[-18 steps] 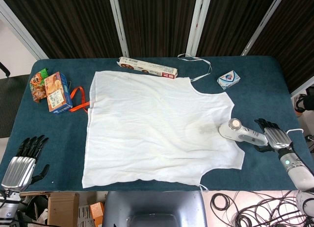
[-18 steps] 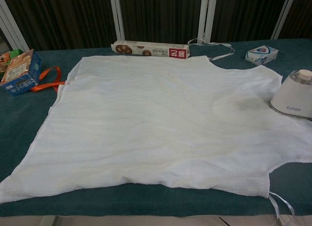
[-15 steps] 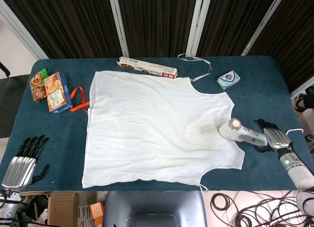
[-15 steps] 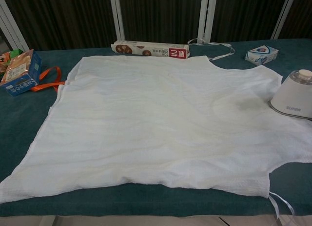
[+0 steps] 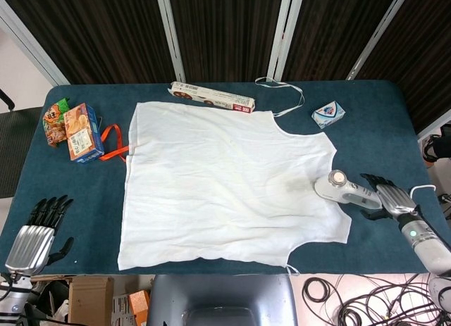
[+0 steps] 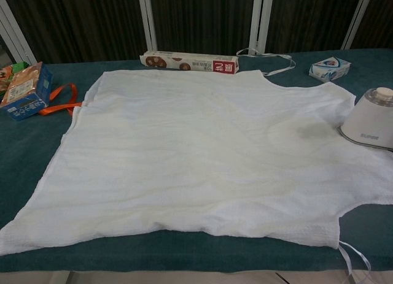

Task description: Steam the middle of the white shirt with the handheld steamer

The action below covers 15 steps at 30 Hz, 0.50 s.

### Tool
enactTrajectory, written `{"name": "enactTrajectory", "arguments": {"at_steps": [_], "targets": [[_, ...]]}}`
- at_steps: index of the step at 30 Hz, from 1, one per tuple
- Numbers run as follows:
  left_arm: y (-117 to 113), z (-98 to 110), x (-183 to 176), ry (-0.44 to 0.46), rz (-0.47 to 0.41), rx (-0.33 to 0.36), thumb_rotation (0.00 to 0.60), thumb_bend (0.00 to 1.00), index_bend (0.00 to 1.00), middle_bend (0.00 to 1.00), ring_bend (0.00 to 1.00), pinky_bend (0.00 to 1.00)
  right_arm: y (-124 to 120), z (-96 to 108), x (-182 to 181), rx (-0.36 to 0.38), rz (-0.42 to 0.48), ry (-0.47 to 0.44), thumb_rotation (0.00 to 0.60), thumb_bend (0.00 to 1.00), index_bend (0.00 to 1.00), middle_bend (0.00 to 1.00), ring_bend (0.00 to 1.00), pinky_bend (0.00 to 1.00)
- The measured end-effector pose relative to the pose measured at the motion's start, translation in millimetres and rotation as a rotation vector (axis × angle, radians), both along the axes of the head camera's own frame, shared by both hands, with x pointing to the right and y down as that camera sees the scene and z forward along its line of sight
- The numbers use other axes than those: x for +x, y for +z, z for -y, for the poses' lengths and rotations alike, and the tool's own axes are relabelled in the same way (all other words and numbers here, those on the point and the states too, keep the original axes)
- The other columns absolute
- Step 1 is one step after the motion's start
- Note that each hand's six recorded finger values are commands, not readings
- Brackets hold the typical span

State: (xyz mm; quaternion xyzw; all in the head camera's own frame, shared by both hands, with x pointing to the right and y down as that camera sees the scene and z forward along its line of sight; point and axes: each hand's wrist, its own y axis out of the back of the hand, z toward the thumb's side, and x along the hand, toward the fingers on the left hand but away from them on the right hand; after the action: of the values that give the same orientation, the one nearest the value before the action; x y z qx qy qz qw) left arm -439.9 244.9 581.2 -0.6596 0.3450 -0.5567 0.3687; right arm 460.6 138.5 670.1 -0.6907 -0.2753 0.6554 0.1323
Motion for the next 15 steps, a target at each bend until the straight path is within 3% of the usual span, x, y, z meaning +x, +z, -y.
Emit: {"name": "enactTrajectory", "arguments": {"at_steps": [15], "targets": [[-0.8, 0.6, -0.7, -0.002, -0.002, 0.001, 0.600, 0.38, 0.00, 0.04, 0.00, 0.00, 9.8, 0.7, -3.8, -0.067, 0.109, 0.096, 0.600, 0.24, 0.25, 0.23, 0.19, 0.33]]}}
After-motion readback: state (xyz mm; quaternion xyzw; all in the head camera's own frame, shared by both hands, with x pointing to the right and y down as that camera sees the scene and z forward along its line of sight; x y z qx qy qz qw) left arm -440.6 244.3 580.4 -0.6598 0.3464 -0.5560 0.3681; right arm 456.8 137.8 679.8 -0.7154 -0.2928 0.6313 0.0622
